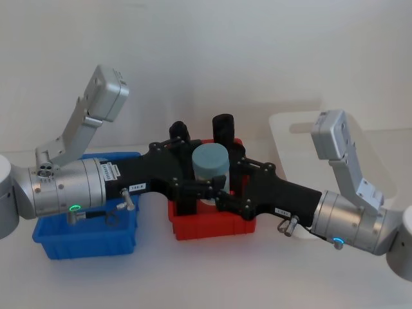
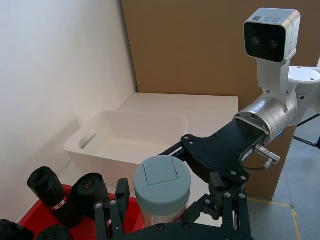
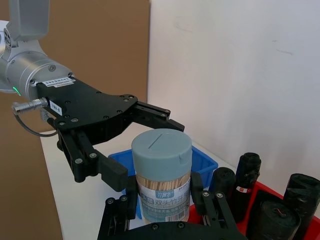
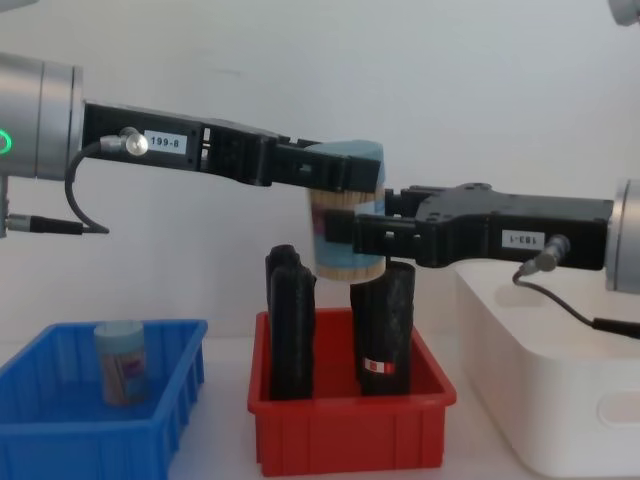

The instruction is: Pick the cotton swabs from the blue box and place them into the white box.

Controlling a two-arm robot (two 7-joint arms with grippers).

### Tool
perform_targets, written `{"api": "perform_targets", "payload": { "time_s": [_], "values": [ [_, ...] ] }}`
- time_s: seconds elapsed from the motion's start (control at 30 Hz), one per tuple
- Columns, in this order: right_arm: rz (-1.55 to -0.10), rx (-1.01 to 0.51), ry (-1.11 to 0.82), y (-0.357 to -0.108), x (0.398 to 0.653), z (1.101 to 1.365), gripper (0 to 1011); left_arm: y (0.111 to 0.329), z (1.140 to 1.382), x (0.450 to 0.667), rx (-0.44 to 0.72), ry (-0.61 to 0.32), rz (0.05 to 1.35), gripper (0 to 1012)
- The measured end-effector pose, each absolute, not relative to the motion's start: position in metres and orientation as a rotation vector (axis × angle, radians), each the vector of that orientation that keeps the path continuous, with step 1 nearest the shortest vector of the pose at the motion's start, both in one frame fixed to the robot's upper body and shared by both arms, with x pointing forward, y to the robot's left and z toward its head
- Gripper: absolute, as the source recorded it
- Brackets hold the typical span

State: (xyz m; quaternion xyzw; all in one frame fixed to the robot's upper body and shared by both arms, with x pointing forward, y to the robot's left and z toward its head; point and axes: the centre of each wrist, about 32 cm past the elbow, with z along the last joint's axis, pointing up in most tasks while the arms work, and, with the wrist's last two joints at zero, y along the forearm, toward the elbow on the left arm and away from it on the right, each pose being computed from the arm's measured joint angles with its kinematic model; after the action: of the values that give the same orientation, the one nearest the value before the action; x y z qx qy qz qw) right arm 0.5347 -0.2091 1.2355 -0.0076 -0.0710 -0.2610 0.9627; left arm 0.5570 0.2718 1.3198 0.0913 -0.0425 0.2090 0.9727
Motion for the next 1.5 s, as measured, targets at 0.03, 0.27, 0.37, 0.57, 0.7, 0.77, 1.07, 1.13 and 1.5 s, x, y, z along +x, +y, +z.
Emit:
{"api": "perform_targets", "payload": {
  "time_s": [0.03,0.27,0.37,0.57,0.7,0.77,1.07,1.13,1.5],
  "values": [
    [-0.532,-0.016,-0.143,-0.210,0.535,1.235,630,0.272,1.320,0.557,0.184,-0.086,0.422,1004],
    [-0.569,-0.020,-0.130,-0.216,0.533,1.230,630,0.272,1.320,0.557,0.184,-0.086,0.422,1004],
    [-0.589,-0.022,-0.125,-0.219,0.532,1.228,630,0.272,1.320,0.557,0.184,-0.086,0.422,1004],
    [-0.666,-0.025,-0.110,-0.231,0.528,1.222,630,0.272,1.320,0.557,0.184,-0.086,0.422,1004],
    [-0.716,-0.027,-0.104,-0.239,0.526,1.219,632,0.272,1.320,0.557,0.184,-0.086,0.422,1004],
    [-0.749,-0.026,-0.101,-0.244,0.525,1.217,630,0.272,1.320,0.557,0.184,-0.086,0.422,1004],
    [-0.872,-0.028,-0.093,-0.261,0.521,1.211,630,0.272,1.320,0.557,0.184,-0.086,0.422,1004],
    [-0.907,-0.028,-0.092,-0.266,0.521,1.210,630,0.272,1.320,0.557,0.184,-0.086,0.422,1004],
    [-1.077,-0.041,-0.083,-0.282,0.522,1.203,630,0.272,1.320,0.557,0.184,-0.086,0.422,1004]
  ]
}}
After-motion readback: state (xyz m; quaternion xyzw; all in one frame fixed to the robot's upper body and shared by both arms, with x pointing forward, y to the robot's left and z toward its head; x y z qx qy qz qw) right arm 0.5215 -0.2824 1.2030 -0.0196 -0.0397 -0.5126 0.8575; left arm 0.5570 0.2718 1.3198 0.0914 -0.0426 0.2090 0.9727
